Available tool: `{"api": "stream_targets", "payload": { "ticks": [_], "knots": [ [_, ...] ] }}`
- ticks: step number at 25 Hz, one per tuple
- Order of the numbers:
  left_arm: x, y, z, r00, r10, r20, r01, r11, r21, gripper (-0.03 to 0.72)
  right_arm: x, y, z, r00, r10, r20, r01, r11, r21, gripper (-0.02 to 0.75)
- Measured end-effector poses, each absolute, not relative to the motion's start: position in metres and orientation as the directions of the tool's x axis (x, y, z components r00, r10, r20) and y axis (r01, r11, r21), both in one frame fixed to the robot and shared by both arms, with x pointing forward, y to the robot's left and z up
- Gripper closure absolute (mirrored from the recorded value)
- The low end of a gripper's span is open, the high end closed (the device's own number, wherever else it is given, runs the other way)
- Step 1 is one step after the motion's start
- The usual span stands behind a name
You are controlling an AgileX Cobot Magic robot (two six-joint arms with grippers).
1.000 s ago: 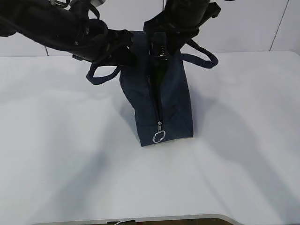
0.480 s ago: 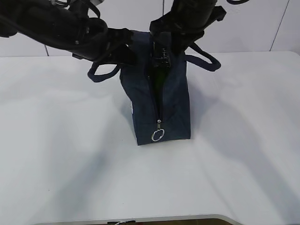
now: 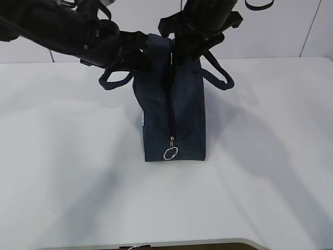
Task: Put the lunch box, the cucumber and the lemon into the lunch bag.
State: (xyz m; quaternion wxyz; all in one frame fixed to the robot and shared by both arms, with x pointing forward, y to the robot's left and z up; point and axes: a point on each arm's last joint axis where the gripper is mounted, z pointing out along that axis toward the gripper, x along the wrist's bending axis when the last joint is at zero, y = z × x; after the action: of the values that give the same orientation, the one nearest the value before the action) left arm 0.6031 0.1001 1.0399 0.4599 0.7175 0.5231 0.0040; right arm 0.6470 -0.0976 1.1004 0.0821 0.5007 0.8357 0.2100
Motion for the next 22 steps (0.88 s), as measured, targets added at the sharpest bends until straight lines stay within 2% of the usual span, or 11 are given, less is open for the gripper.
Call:
{"api": "stream_targets", "payload": {
  "ticks": [8,12,22],
  "knots": [
    [0.603,0.1,1.04,0.453,0.754,-0.475,0.747,-0.03,0.664,0.7,0.633,-0.102,1.131,-0.513,0.855,0.081,0.763,0.411,0.499,0.416],
    [0.603,0.1,1.04,0.453,0.754,-0.475,0.747,-0.03,0.664,0.7,0.626,-0.102,1.14,-0.534,0.84,0.095,0.747,0.417,0.518,0.353],
    [0.603,0.101,1.039,0.464,0.759,-0.456,0.741,-0.051,0.669,0.7,0.589,-0.119,1.148,-0.564,0.822,0.083,0.744,0.462,0.483,0.329]
  ]
}}
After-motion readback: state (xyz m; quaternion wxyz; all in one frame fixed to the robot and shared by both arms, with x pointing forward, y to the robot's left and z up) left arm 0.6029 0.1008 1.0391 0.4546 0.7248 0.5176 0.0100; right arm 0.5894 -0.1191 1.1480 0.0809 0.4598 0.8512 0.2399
